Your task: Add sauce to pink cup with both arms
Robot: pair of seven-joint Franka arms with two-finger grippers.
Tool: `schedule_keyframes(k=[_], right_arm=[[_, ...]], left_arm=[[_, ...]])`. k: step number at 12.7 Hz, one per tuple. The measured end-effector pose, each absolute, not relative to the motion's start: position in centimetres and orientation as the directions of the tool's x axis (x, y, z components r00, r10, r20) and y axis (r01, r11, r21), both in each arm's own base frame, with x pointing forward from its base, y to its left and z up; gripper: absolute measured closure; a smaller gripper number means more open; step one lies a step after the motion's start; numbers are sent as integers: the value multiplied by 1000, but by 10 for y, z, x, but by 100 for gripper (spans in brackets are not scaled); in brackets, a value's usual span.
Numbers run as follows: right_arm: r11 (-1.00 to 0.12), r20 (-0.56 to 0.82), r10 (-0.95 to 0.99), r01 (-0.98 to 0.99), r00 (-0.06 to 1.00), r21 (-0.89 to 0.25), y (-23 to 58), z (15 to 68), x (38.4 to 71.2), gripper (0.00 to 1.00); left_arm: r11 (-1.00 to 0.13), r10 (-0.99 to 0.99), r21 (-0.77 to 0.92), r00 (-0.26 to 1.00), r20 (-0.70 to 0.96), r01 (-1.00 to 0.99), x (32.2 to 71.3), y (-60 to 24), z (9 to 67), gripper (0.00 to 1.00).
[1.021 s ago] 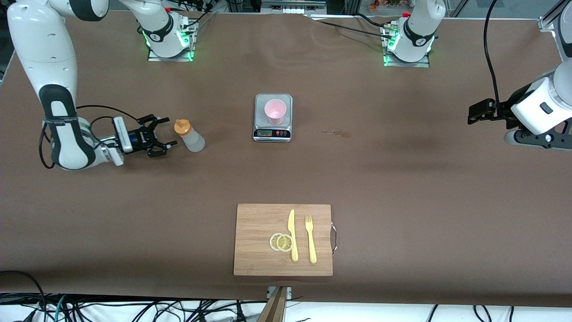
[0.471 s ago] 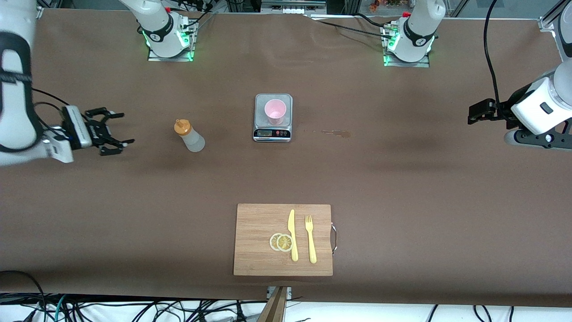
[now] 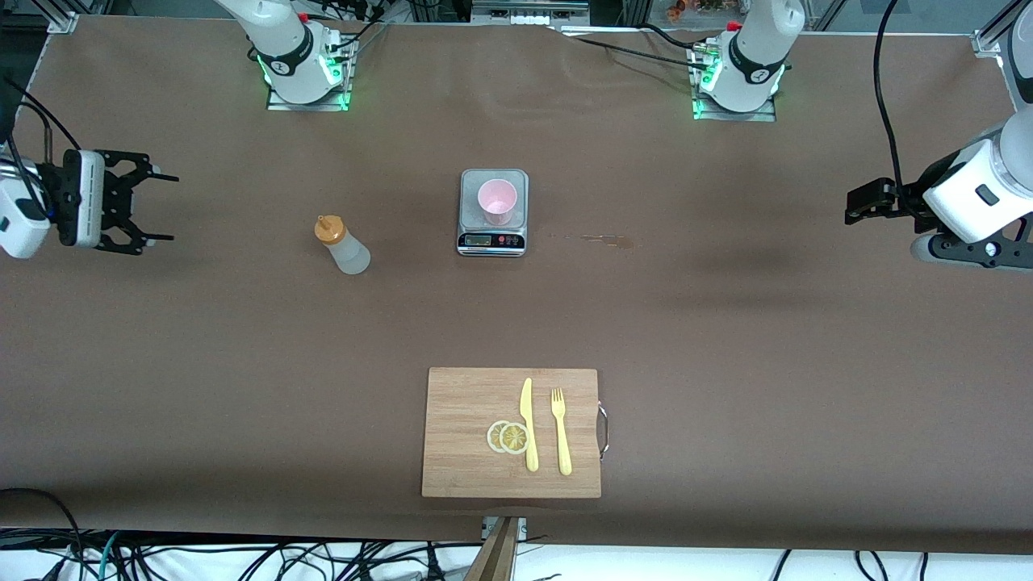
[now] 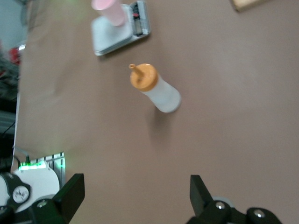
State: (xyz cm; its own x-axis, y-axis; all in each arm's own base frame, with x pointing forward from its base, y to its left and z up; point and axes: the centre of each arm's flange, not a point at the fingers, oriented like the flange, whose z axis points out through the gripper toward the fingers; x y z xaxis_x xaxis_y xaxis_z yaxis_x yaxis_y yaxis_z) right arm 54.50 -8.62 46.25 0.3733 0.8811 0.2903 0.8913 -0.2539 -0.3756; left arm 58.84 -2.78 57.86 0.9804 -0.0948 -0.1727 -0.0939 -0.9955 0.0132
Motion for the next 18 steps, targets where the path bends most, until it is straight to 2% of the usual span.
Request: schedule_keyframes(k=[3, 7, 9, 12, 16, 18], right_arm=[[-513, 125, 810, 796, 573, -321, -51, 510, 538, 0], [-736, 4, 650, 632, 760, -243, -11, 544, 528, 0], [-832, -64, 546, 532, 835, -157, 11, 557, 523, 0], [-881, -74, 472, 469, 878, -54, 36, 576, 521, 0], [-911, -55, 411, 408, 910, -62, 25, 583, 523, 0], [-947, -52, 321, 318, 946, -55, 26, 587, 523, 0]], left_arm=[[-995, -95, 13, 980, -173, -94, 588, -28, 579, 0], [-995, -95, 13, 980, -173, -94, 588, -28, 579, 0], [-995, -95, 13, 980, -173, -94, 588, -28, 579, 0], [-995, -95, 13, 980, -173, -94, 588, -28, 579, 0], [-995, -95, 13, 980, -173, -94, 588, -28, 579, 0], [-995, -95, 13, 980, -173, -94, 588, -28, 579, 0]])
